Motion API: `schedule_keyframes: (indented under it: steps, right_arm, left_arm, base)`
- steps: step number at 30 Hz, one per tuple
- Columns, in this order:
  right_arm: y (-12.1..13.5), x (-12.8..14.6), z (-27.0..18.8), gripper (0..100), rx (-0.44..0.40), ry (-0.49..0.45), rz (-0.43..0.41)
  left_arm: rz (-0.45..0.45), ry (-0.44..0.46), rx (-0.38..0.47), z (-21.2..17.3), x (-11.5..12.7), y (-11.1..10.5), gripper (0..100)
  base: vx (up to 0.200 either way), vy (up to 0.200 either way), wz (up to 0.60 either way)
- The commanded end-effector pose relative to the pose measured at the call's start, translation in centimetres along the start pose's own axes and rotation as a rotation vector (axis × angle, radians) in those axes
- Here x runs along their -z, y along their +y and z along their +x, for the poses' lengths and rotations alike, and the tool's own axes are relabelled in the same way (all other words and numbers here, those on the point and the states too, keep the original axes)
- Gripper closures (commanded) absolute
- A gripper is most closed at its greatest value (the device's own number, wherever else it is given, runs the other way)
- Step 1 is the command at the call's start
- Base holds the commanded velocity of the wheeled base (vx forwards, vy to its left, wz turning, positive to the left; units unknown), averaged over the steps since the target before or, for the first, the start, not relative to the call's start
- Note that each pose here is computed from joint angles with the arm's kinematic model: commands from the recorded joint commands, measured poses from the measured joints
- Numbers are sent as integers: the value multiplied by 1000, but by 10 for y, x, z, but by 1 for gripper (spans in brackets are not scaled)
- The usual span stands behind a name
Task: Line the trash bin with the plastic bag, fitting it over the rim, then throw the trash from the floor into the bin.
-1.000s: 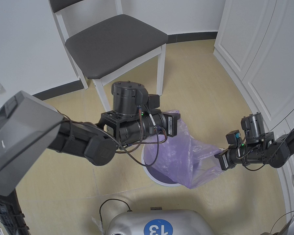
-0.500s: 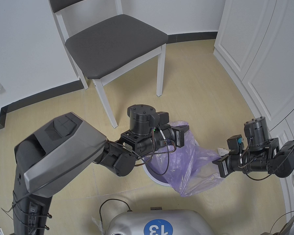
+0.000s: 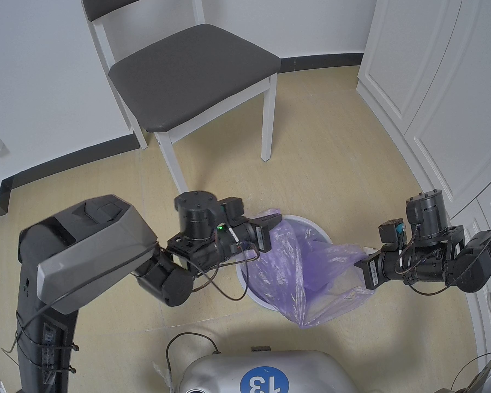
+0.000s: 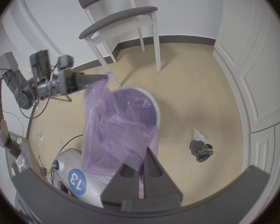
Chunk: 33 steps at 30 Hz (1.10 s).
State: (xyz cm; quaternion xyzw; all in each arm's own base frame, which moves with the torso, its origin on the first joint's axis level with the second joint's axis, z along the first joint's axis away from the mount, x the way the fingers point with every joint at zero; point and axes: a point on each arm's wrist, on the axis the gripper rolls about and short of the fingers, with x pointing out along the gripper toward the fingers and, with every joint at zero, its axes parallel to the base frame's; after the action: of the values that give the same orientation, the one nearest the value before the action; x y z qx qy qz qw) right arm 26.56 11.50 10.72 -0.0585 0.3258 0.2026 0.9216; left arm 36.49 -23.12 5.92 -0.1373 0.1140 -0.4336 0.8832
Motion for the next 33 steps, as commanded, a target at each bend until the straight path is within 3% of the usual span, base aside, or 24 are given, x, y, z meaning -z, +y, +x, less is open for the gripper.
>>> schedule_keyframes:
  steps: [1, 7, 14, 20, 25, 33]
  right_arm:
    - [-5, -1, 18, 100, 28, 27, 41]
    - [-7, 2, 32, 100, 62, 54, 55]
    - [-9, 7, 34, 100, 84, 71, 83]
    - [-20, 23, 50, 100, 110, 150, 62]
    - [-40, 33, 52, 100, 189, 196, -34]
    - [-36, 63, 41, 100, 181, 235, -66]
  left_arm:
    - [-10, -24, 4, -57, -3, 5, 100]
    - [18, 40, 3, -78, 7, 5, 100]
    - [76, 89, -8, -83, 22, 22, 100]
    - [105, 121, -20, -84, 40, 44, 100]
    - [209, 63, 10, -86, 56, 72, 100]
    - [214, -9, 5, -87, 30, 78, 100]
  base:
    - [0, 0, 0]
    - [0, 0, 0]
    - [0, 0, 0]
    - [0, 0, 0]
    - [0, 0, 0]
    - [0, 0, 0]
